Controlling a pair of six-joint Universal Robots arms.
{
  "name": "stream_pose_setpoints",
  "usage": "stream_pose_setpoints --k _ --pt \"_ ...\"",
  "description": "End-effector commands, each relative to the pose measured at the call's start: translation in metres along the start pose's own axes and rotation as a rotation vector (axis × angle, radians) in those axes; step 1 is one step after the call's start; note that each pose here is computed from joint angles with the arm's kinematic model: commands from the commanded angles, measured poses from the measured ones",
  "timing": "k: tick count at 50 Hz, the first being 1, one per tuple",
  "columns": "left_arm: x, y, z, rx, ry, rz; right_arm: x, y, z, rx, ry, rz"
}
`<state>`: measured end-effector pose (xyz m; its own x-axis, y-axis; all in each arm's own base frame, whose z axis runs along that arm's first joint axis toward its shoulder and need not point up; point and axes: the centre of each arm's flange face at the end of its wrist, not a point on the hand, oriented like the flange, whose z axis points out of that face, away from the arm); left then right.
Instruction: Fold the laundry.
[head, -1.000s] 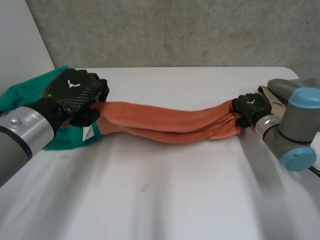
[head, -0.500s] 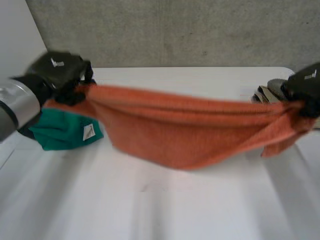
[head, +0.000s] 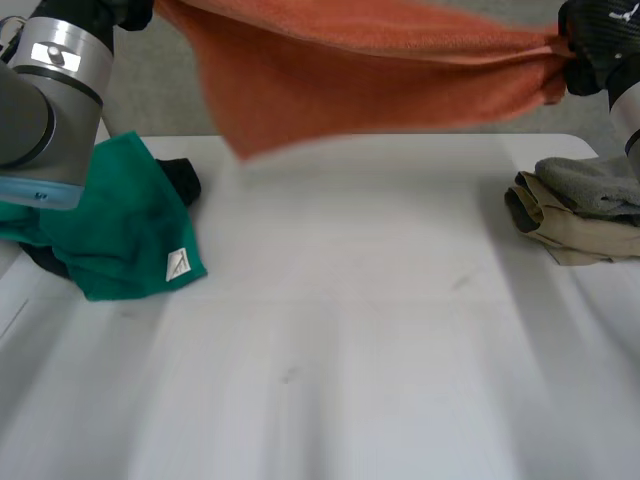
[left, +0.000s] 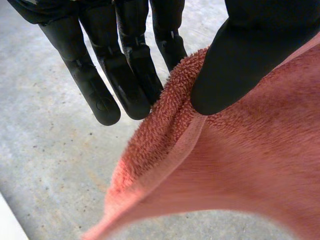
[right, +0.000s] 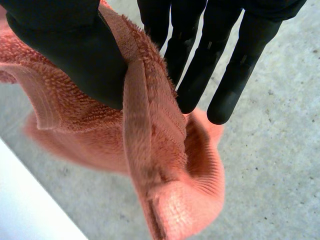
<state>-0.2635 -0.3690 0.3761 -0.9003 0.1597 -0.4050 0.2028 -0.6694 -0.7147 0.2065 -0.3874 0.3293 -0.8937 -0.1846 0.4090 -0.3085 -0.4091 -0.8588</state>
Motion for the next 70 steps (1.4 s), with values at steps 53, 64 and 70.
stream_pose_setpoints --k 53,64,70 --pt "0.034 0.038 -0.124 -0.522 0.209 -0.082 -0.032 0.076 -0.069 -0.526 -0.341 -0.283" --pt "0.019 -0.019 -0.126 -0.467 0.282 -0.103 -0.012 0.03 -0.095 -0.632 -0.409 -0.264" --pt "0.028 -0.009 -0.138 -0.51 0.324 -0.126 -0.027 0.068 -0.103 -0.735 -0.487 -0.257"
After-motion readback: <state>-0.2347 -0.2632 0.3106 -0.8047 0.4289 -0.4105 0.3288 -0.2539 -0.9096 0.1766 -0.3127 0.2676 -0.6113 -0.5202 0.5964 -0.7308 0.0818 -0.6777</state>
